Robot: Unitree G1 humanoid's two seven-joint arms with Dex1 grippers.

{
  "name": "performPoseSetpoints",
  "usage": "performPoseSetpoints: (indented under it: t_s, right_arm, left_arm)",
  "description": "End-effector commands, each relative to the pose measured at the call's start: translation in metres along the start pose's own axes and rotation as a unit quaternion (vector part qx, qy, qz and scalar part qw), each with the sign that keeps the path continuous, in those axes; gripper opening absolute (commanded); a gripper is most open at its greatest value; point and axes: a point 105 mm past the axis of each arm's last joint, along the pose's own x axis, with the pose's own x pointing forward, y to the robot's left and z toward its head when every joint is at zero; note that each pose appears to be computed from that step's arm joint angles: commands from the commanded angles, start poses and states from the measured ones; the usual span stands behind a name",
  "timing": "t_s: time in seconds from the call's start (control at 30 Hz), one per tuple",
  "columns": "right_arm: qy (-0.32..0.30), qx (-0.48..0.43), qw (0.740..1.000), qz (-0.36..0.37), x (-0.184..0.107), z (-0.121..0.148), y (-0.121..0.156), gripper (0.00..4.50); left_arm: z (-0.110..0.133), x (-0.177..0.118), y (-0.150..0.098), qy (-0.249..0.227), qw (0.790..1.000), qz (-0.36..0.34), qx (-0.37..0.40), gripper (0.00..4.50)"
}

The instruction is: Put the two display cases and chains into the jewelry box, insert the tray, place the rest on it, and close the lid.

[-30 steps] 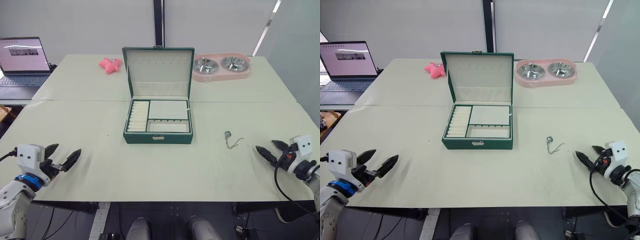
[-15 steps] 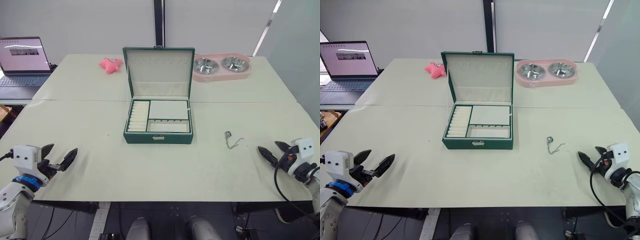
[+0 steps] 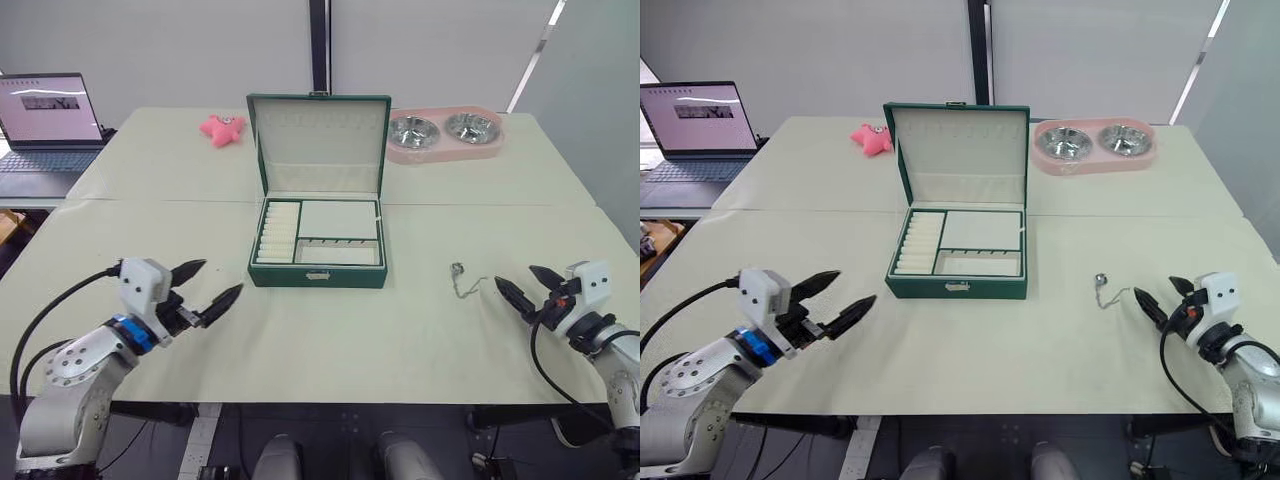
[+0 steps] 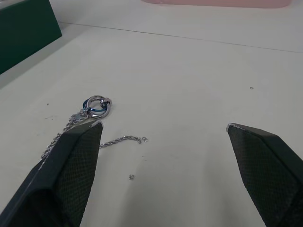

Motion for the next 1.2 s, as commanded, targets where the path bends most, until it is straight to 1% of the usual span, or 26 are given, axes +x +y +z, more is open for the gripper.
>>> performPoseSetpoints:
  t_s: [0.03, 0.13, 0.23, 0.3, 0.47, 0.53, 0.7, 0.87, 1.2]
  right_arm:
    - [-0.023, -0.008, 1.0, 0.006, 0.007, 0.016, 0.025, 4.45]
    - [-0.022, 0.004, 1.0, -0.005, 0.012, 0.016, 0.038, 4.45]
    - [-0.001, 0.004, 1.0, -0.01, 0.017, 0.008, 0.053, 4.45]
    - [0.002, 0.009, 1.0, -0.015, 0.019, 0.008, 0.058, 4.45]
    - [0.018, -0.008, 0.998, -0.062, 0.021, 0.005, 0.055, 4.45]
    - [0.017, 0.003, 0.997, -0.077, 0.022, 0.004, 0.054, 4.45]
    - [0.031, 0.036, 0.993, -0.105, 0.023, -0.005, 0.057, 4.45]
    - [0.04, 0.048, 0.994, -0.088, 0.027, -0.008, 0.072, 4.45]
    - [0.076, 0.038, 0.993, -0.082, 0.044, -0.02, 0.086, 4.45]
  left_arm:
    - [0.023, 0.018, -0.033, -0.019, 0.995, -0.097, 0.025, 4.5]
    - [0.03, 0.034, -0.058, -0.024, 0.984, -0.17, 0.038, 4.5]
    - [0.032, 0.045, -0.076, -0.032, 0.972, -0.227, 0.05, 4.5]
    - [0.033, 0.051, -0.087, -0.037, 0.963, -0.26, 0.055, 4.5]
    - [0.034, 0.06, -0.109, -0.051, 0.943, -0.322, 0.072, 4.5]
    - [0.034, 0.063, -0.118, -0.053, 0.935, -0.341, 0.086, 4.5]
    - [0.039, 0.068, -0.126, -0.064, 0.927, -0.357, 0.094, 4.5]
    - [0.041, 0.071, -0.128, -0.067, 0.926, -0.359, 0.094, 4.5]
    - [0.039, 0.072, -0.122, -0.067, 0.931, -0.346, 0.098, 4.5]
